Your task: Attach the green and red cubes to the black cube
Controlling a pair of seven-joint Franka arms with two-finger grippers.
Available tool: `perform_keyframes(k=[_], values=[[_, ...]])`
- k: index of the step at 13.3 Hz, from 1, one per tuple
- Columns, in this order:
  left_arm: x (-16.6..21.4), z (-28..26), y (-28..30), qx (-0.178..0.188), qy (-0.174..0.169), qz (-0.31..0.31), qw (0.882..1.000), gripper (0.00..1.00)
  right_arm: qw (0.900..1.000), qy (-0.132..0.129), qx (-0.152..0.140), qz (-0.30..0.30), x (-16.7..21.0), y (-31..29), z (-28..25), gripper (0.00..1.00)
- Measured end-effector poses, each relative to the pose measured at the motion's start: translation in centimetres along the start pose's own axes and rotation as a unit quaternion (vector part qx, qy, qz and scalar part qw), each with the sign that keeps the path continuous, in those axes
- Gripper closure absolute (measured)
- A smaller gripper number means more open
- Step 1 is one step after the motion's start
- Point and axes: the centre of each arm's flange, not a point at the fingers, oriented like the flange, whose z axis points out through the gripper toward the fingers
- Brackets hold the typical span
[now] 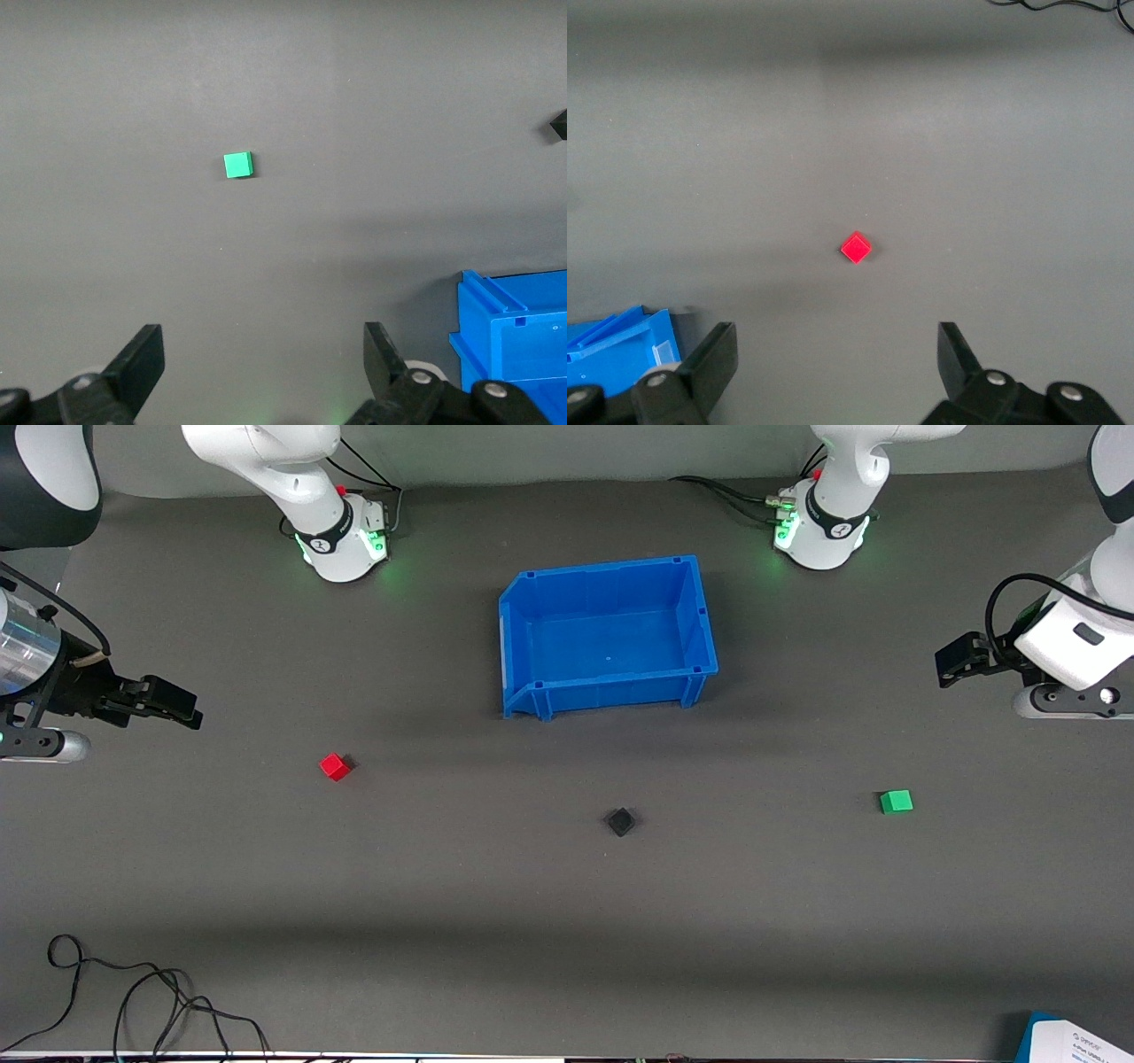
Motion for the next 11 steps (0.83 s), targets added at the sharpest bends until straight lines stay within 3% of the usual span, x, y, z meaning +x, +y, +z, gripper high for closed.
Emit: perform_keyframes(k=[11], values=[[0.01, 0.01, -0.10, 0.000, 0.000, -0.001, 1.000, 0.00, 1.000, 0.004, 0.001, 0.002, 0.39, 0.19, -0.07, 0.00]])
